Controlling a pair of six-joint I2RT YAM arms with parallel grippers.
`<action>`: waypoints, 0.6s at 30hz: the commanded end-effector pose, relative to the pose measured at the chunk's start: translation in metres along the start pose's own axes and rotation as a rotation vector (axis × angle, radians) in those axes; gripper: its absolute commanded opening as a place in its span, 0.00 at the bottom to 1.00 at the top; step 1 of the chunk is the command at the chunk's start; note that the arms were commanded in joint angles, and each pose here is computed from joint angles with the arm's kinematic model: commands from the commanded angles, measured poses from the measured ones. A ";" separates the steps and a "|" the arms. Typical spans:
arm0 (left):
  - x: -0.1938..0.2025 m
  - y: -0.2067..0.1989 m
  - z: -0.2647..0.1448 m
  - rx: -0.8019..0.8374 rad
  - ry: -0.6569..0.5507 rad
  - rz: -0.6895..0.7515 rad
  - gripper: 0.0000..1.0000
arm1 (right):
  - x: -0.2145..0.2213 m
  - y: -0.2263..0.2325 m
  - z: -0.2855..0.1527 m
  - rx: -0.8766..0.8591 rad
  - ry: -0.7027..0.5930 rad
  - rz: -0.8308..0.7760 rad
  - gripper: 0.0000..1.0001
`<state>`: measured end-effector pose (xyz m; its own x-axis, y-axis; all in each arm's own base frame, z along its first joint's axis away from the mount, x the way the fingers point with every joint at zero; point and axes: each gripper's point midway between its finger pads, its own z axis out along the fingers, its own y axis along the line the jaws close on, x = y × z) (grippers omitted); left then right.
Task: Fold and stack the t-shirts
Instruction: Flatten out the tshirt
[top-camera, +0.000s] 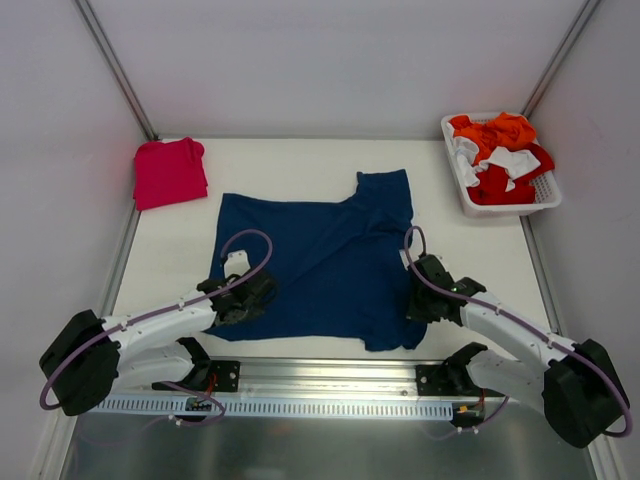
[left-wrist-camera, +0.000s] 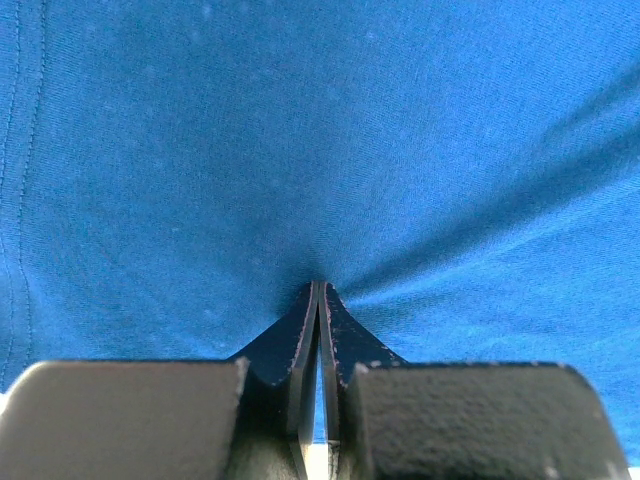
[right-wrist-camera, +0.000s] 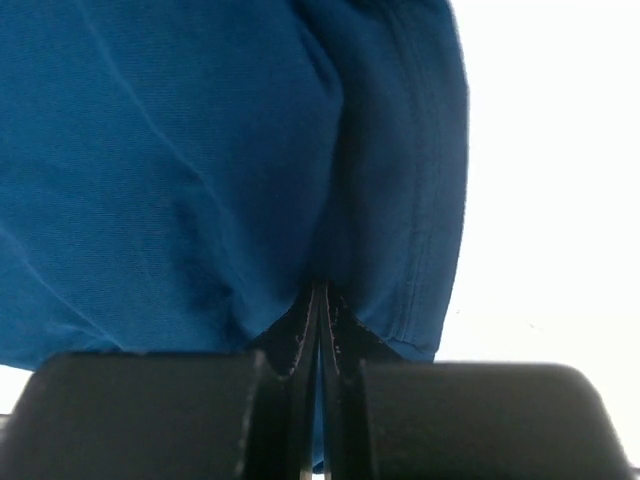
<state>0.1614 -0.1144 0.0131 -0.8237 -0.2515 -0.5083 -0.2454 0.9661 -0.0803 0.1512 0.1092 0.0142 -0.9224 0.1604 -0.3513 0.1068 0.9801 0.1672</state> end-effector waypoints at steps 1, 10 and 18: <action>0.012 0.025 -0.003 -0.082 0.043 0.011 0.00 | 0.007 -0.014 -0.005 0.044 0.017 0.017 0.00; 0.010 0.032 -0.015 -0.079 0.039 -0.028 0.00 | 0.005 -0.027 -0.015 0.077 0.031 0.047 0.00; 0.010 0.036 -0.021 -0.074 0.037 -0.055 0.00 | 0.008 -0.033 -0.013 0.097 0.053 0.075 0.01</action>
<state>0.1396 -0.0922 0.0235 -0.8279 -0.2812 -0.4853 -0.2902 0.9552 -0.0585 0.1402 0.0813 0.0156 -0.9230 0.2278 -0.3100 0.1999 0.9725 0.1193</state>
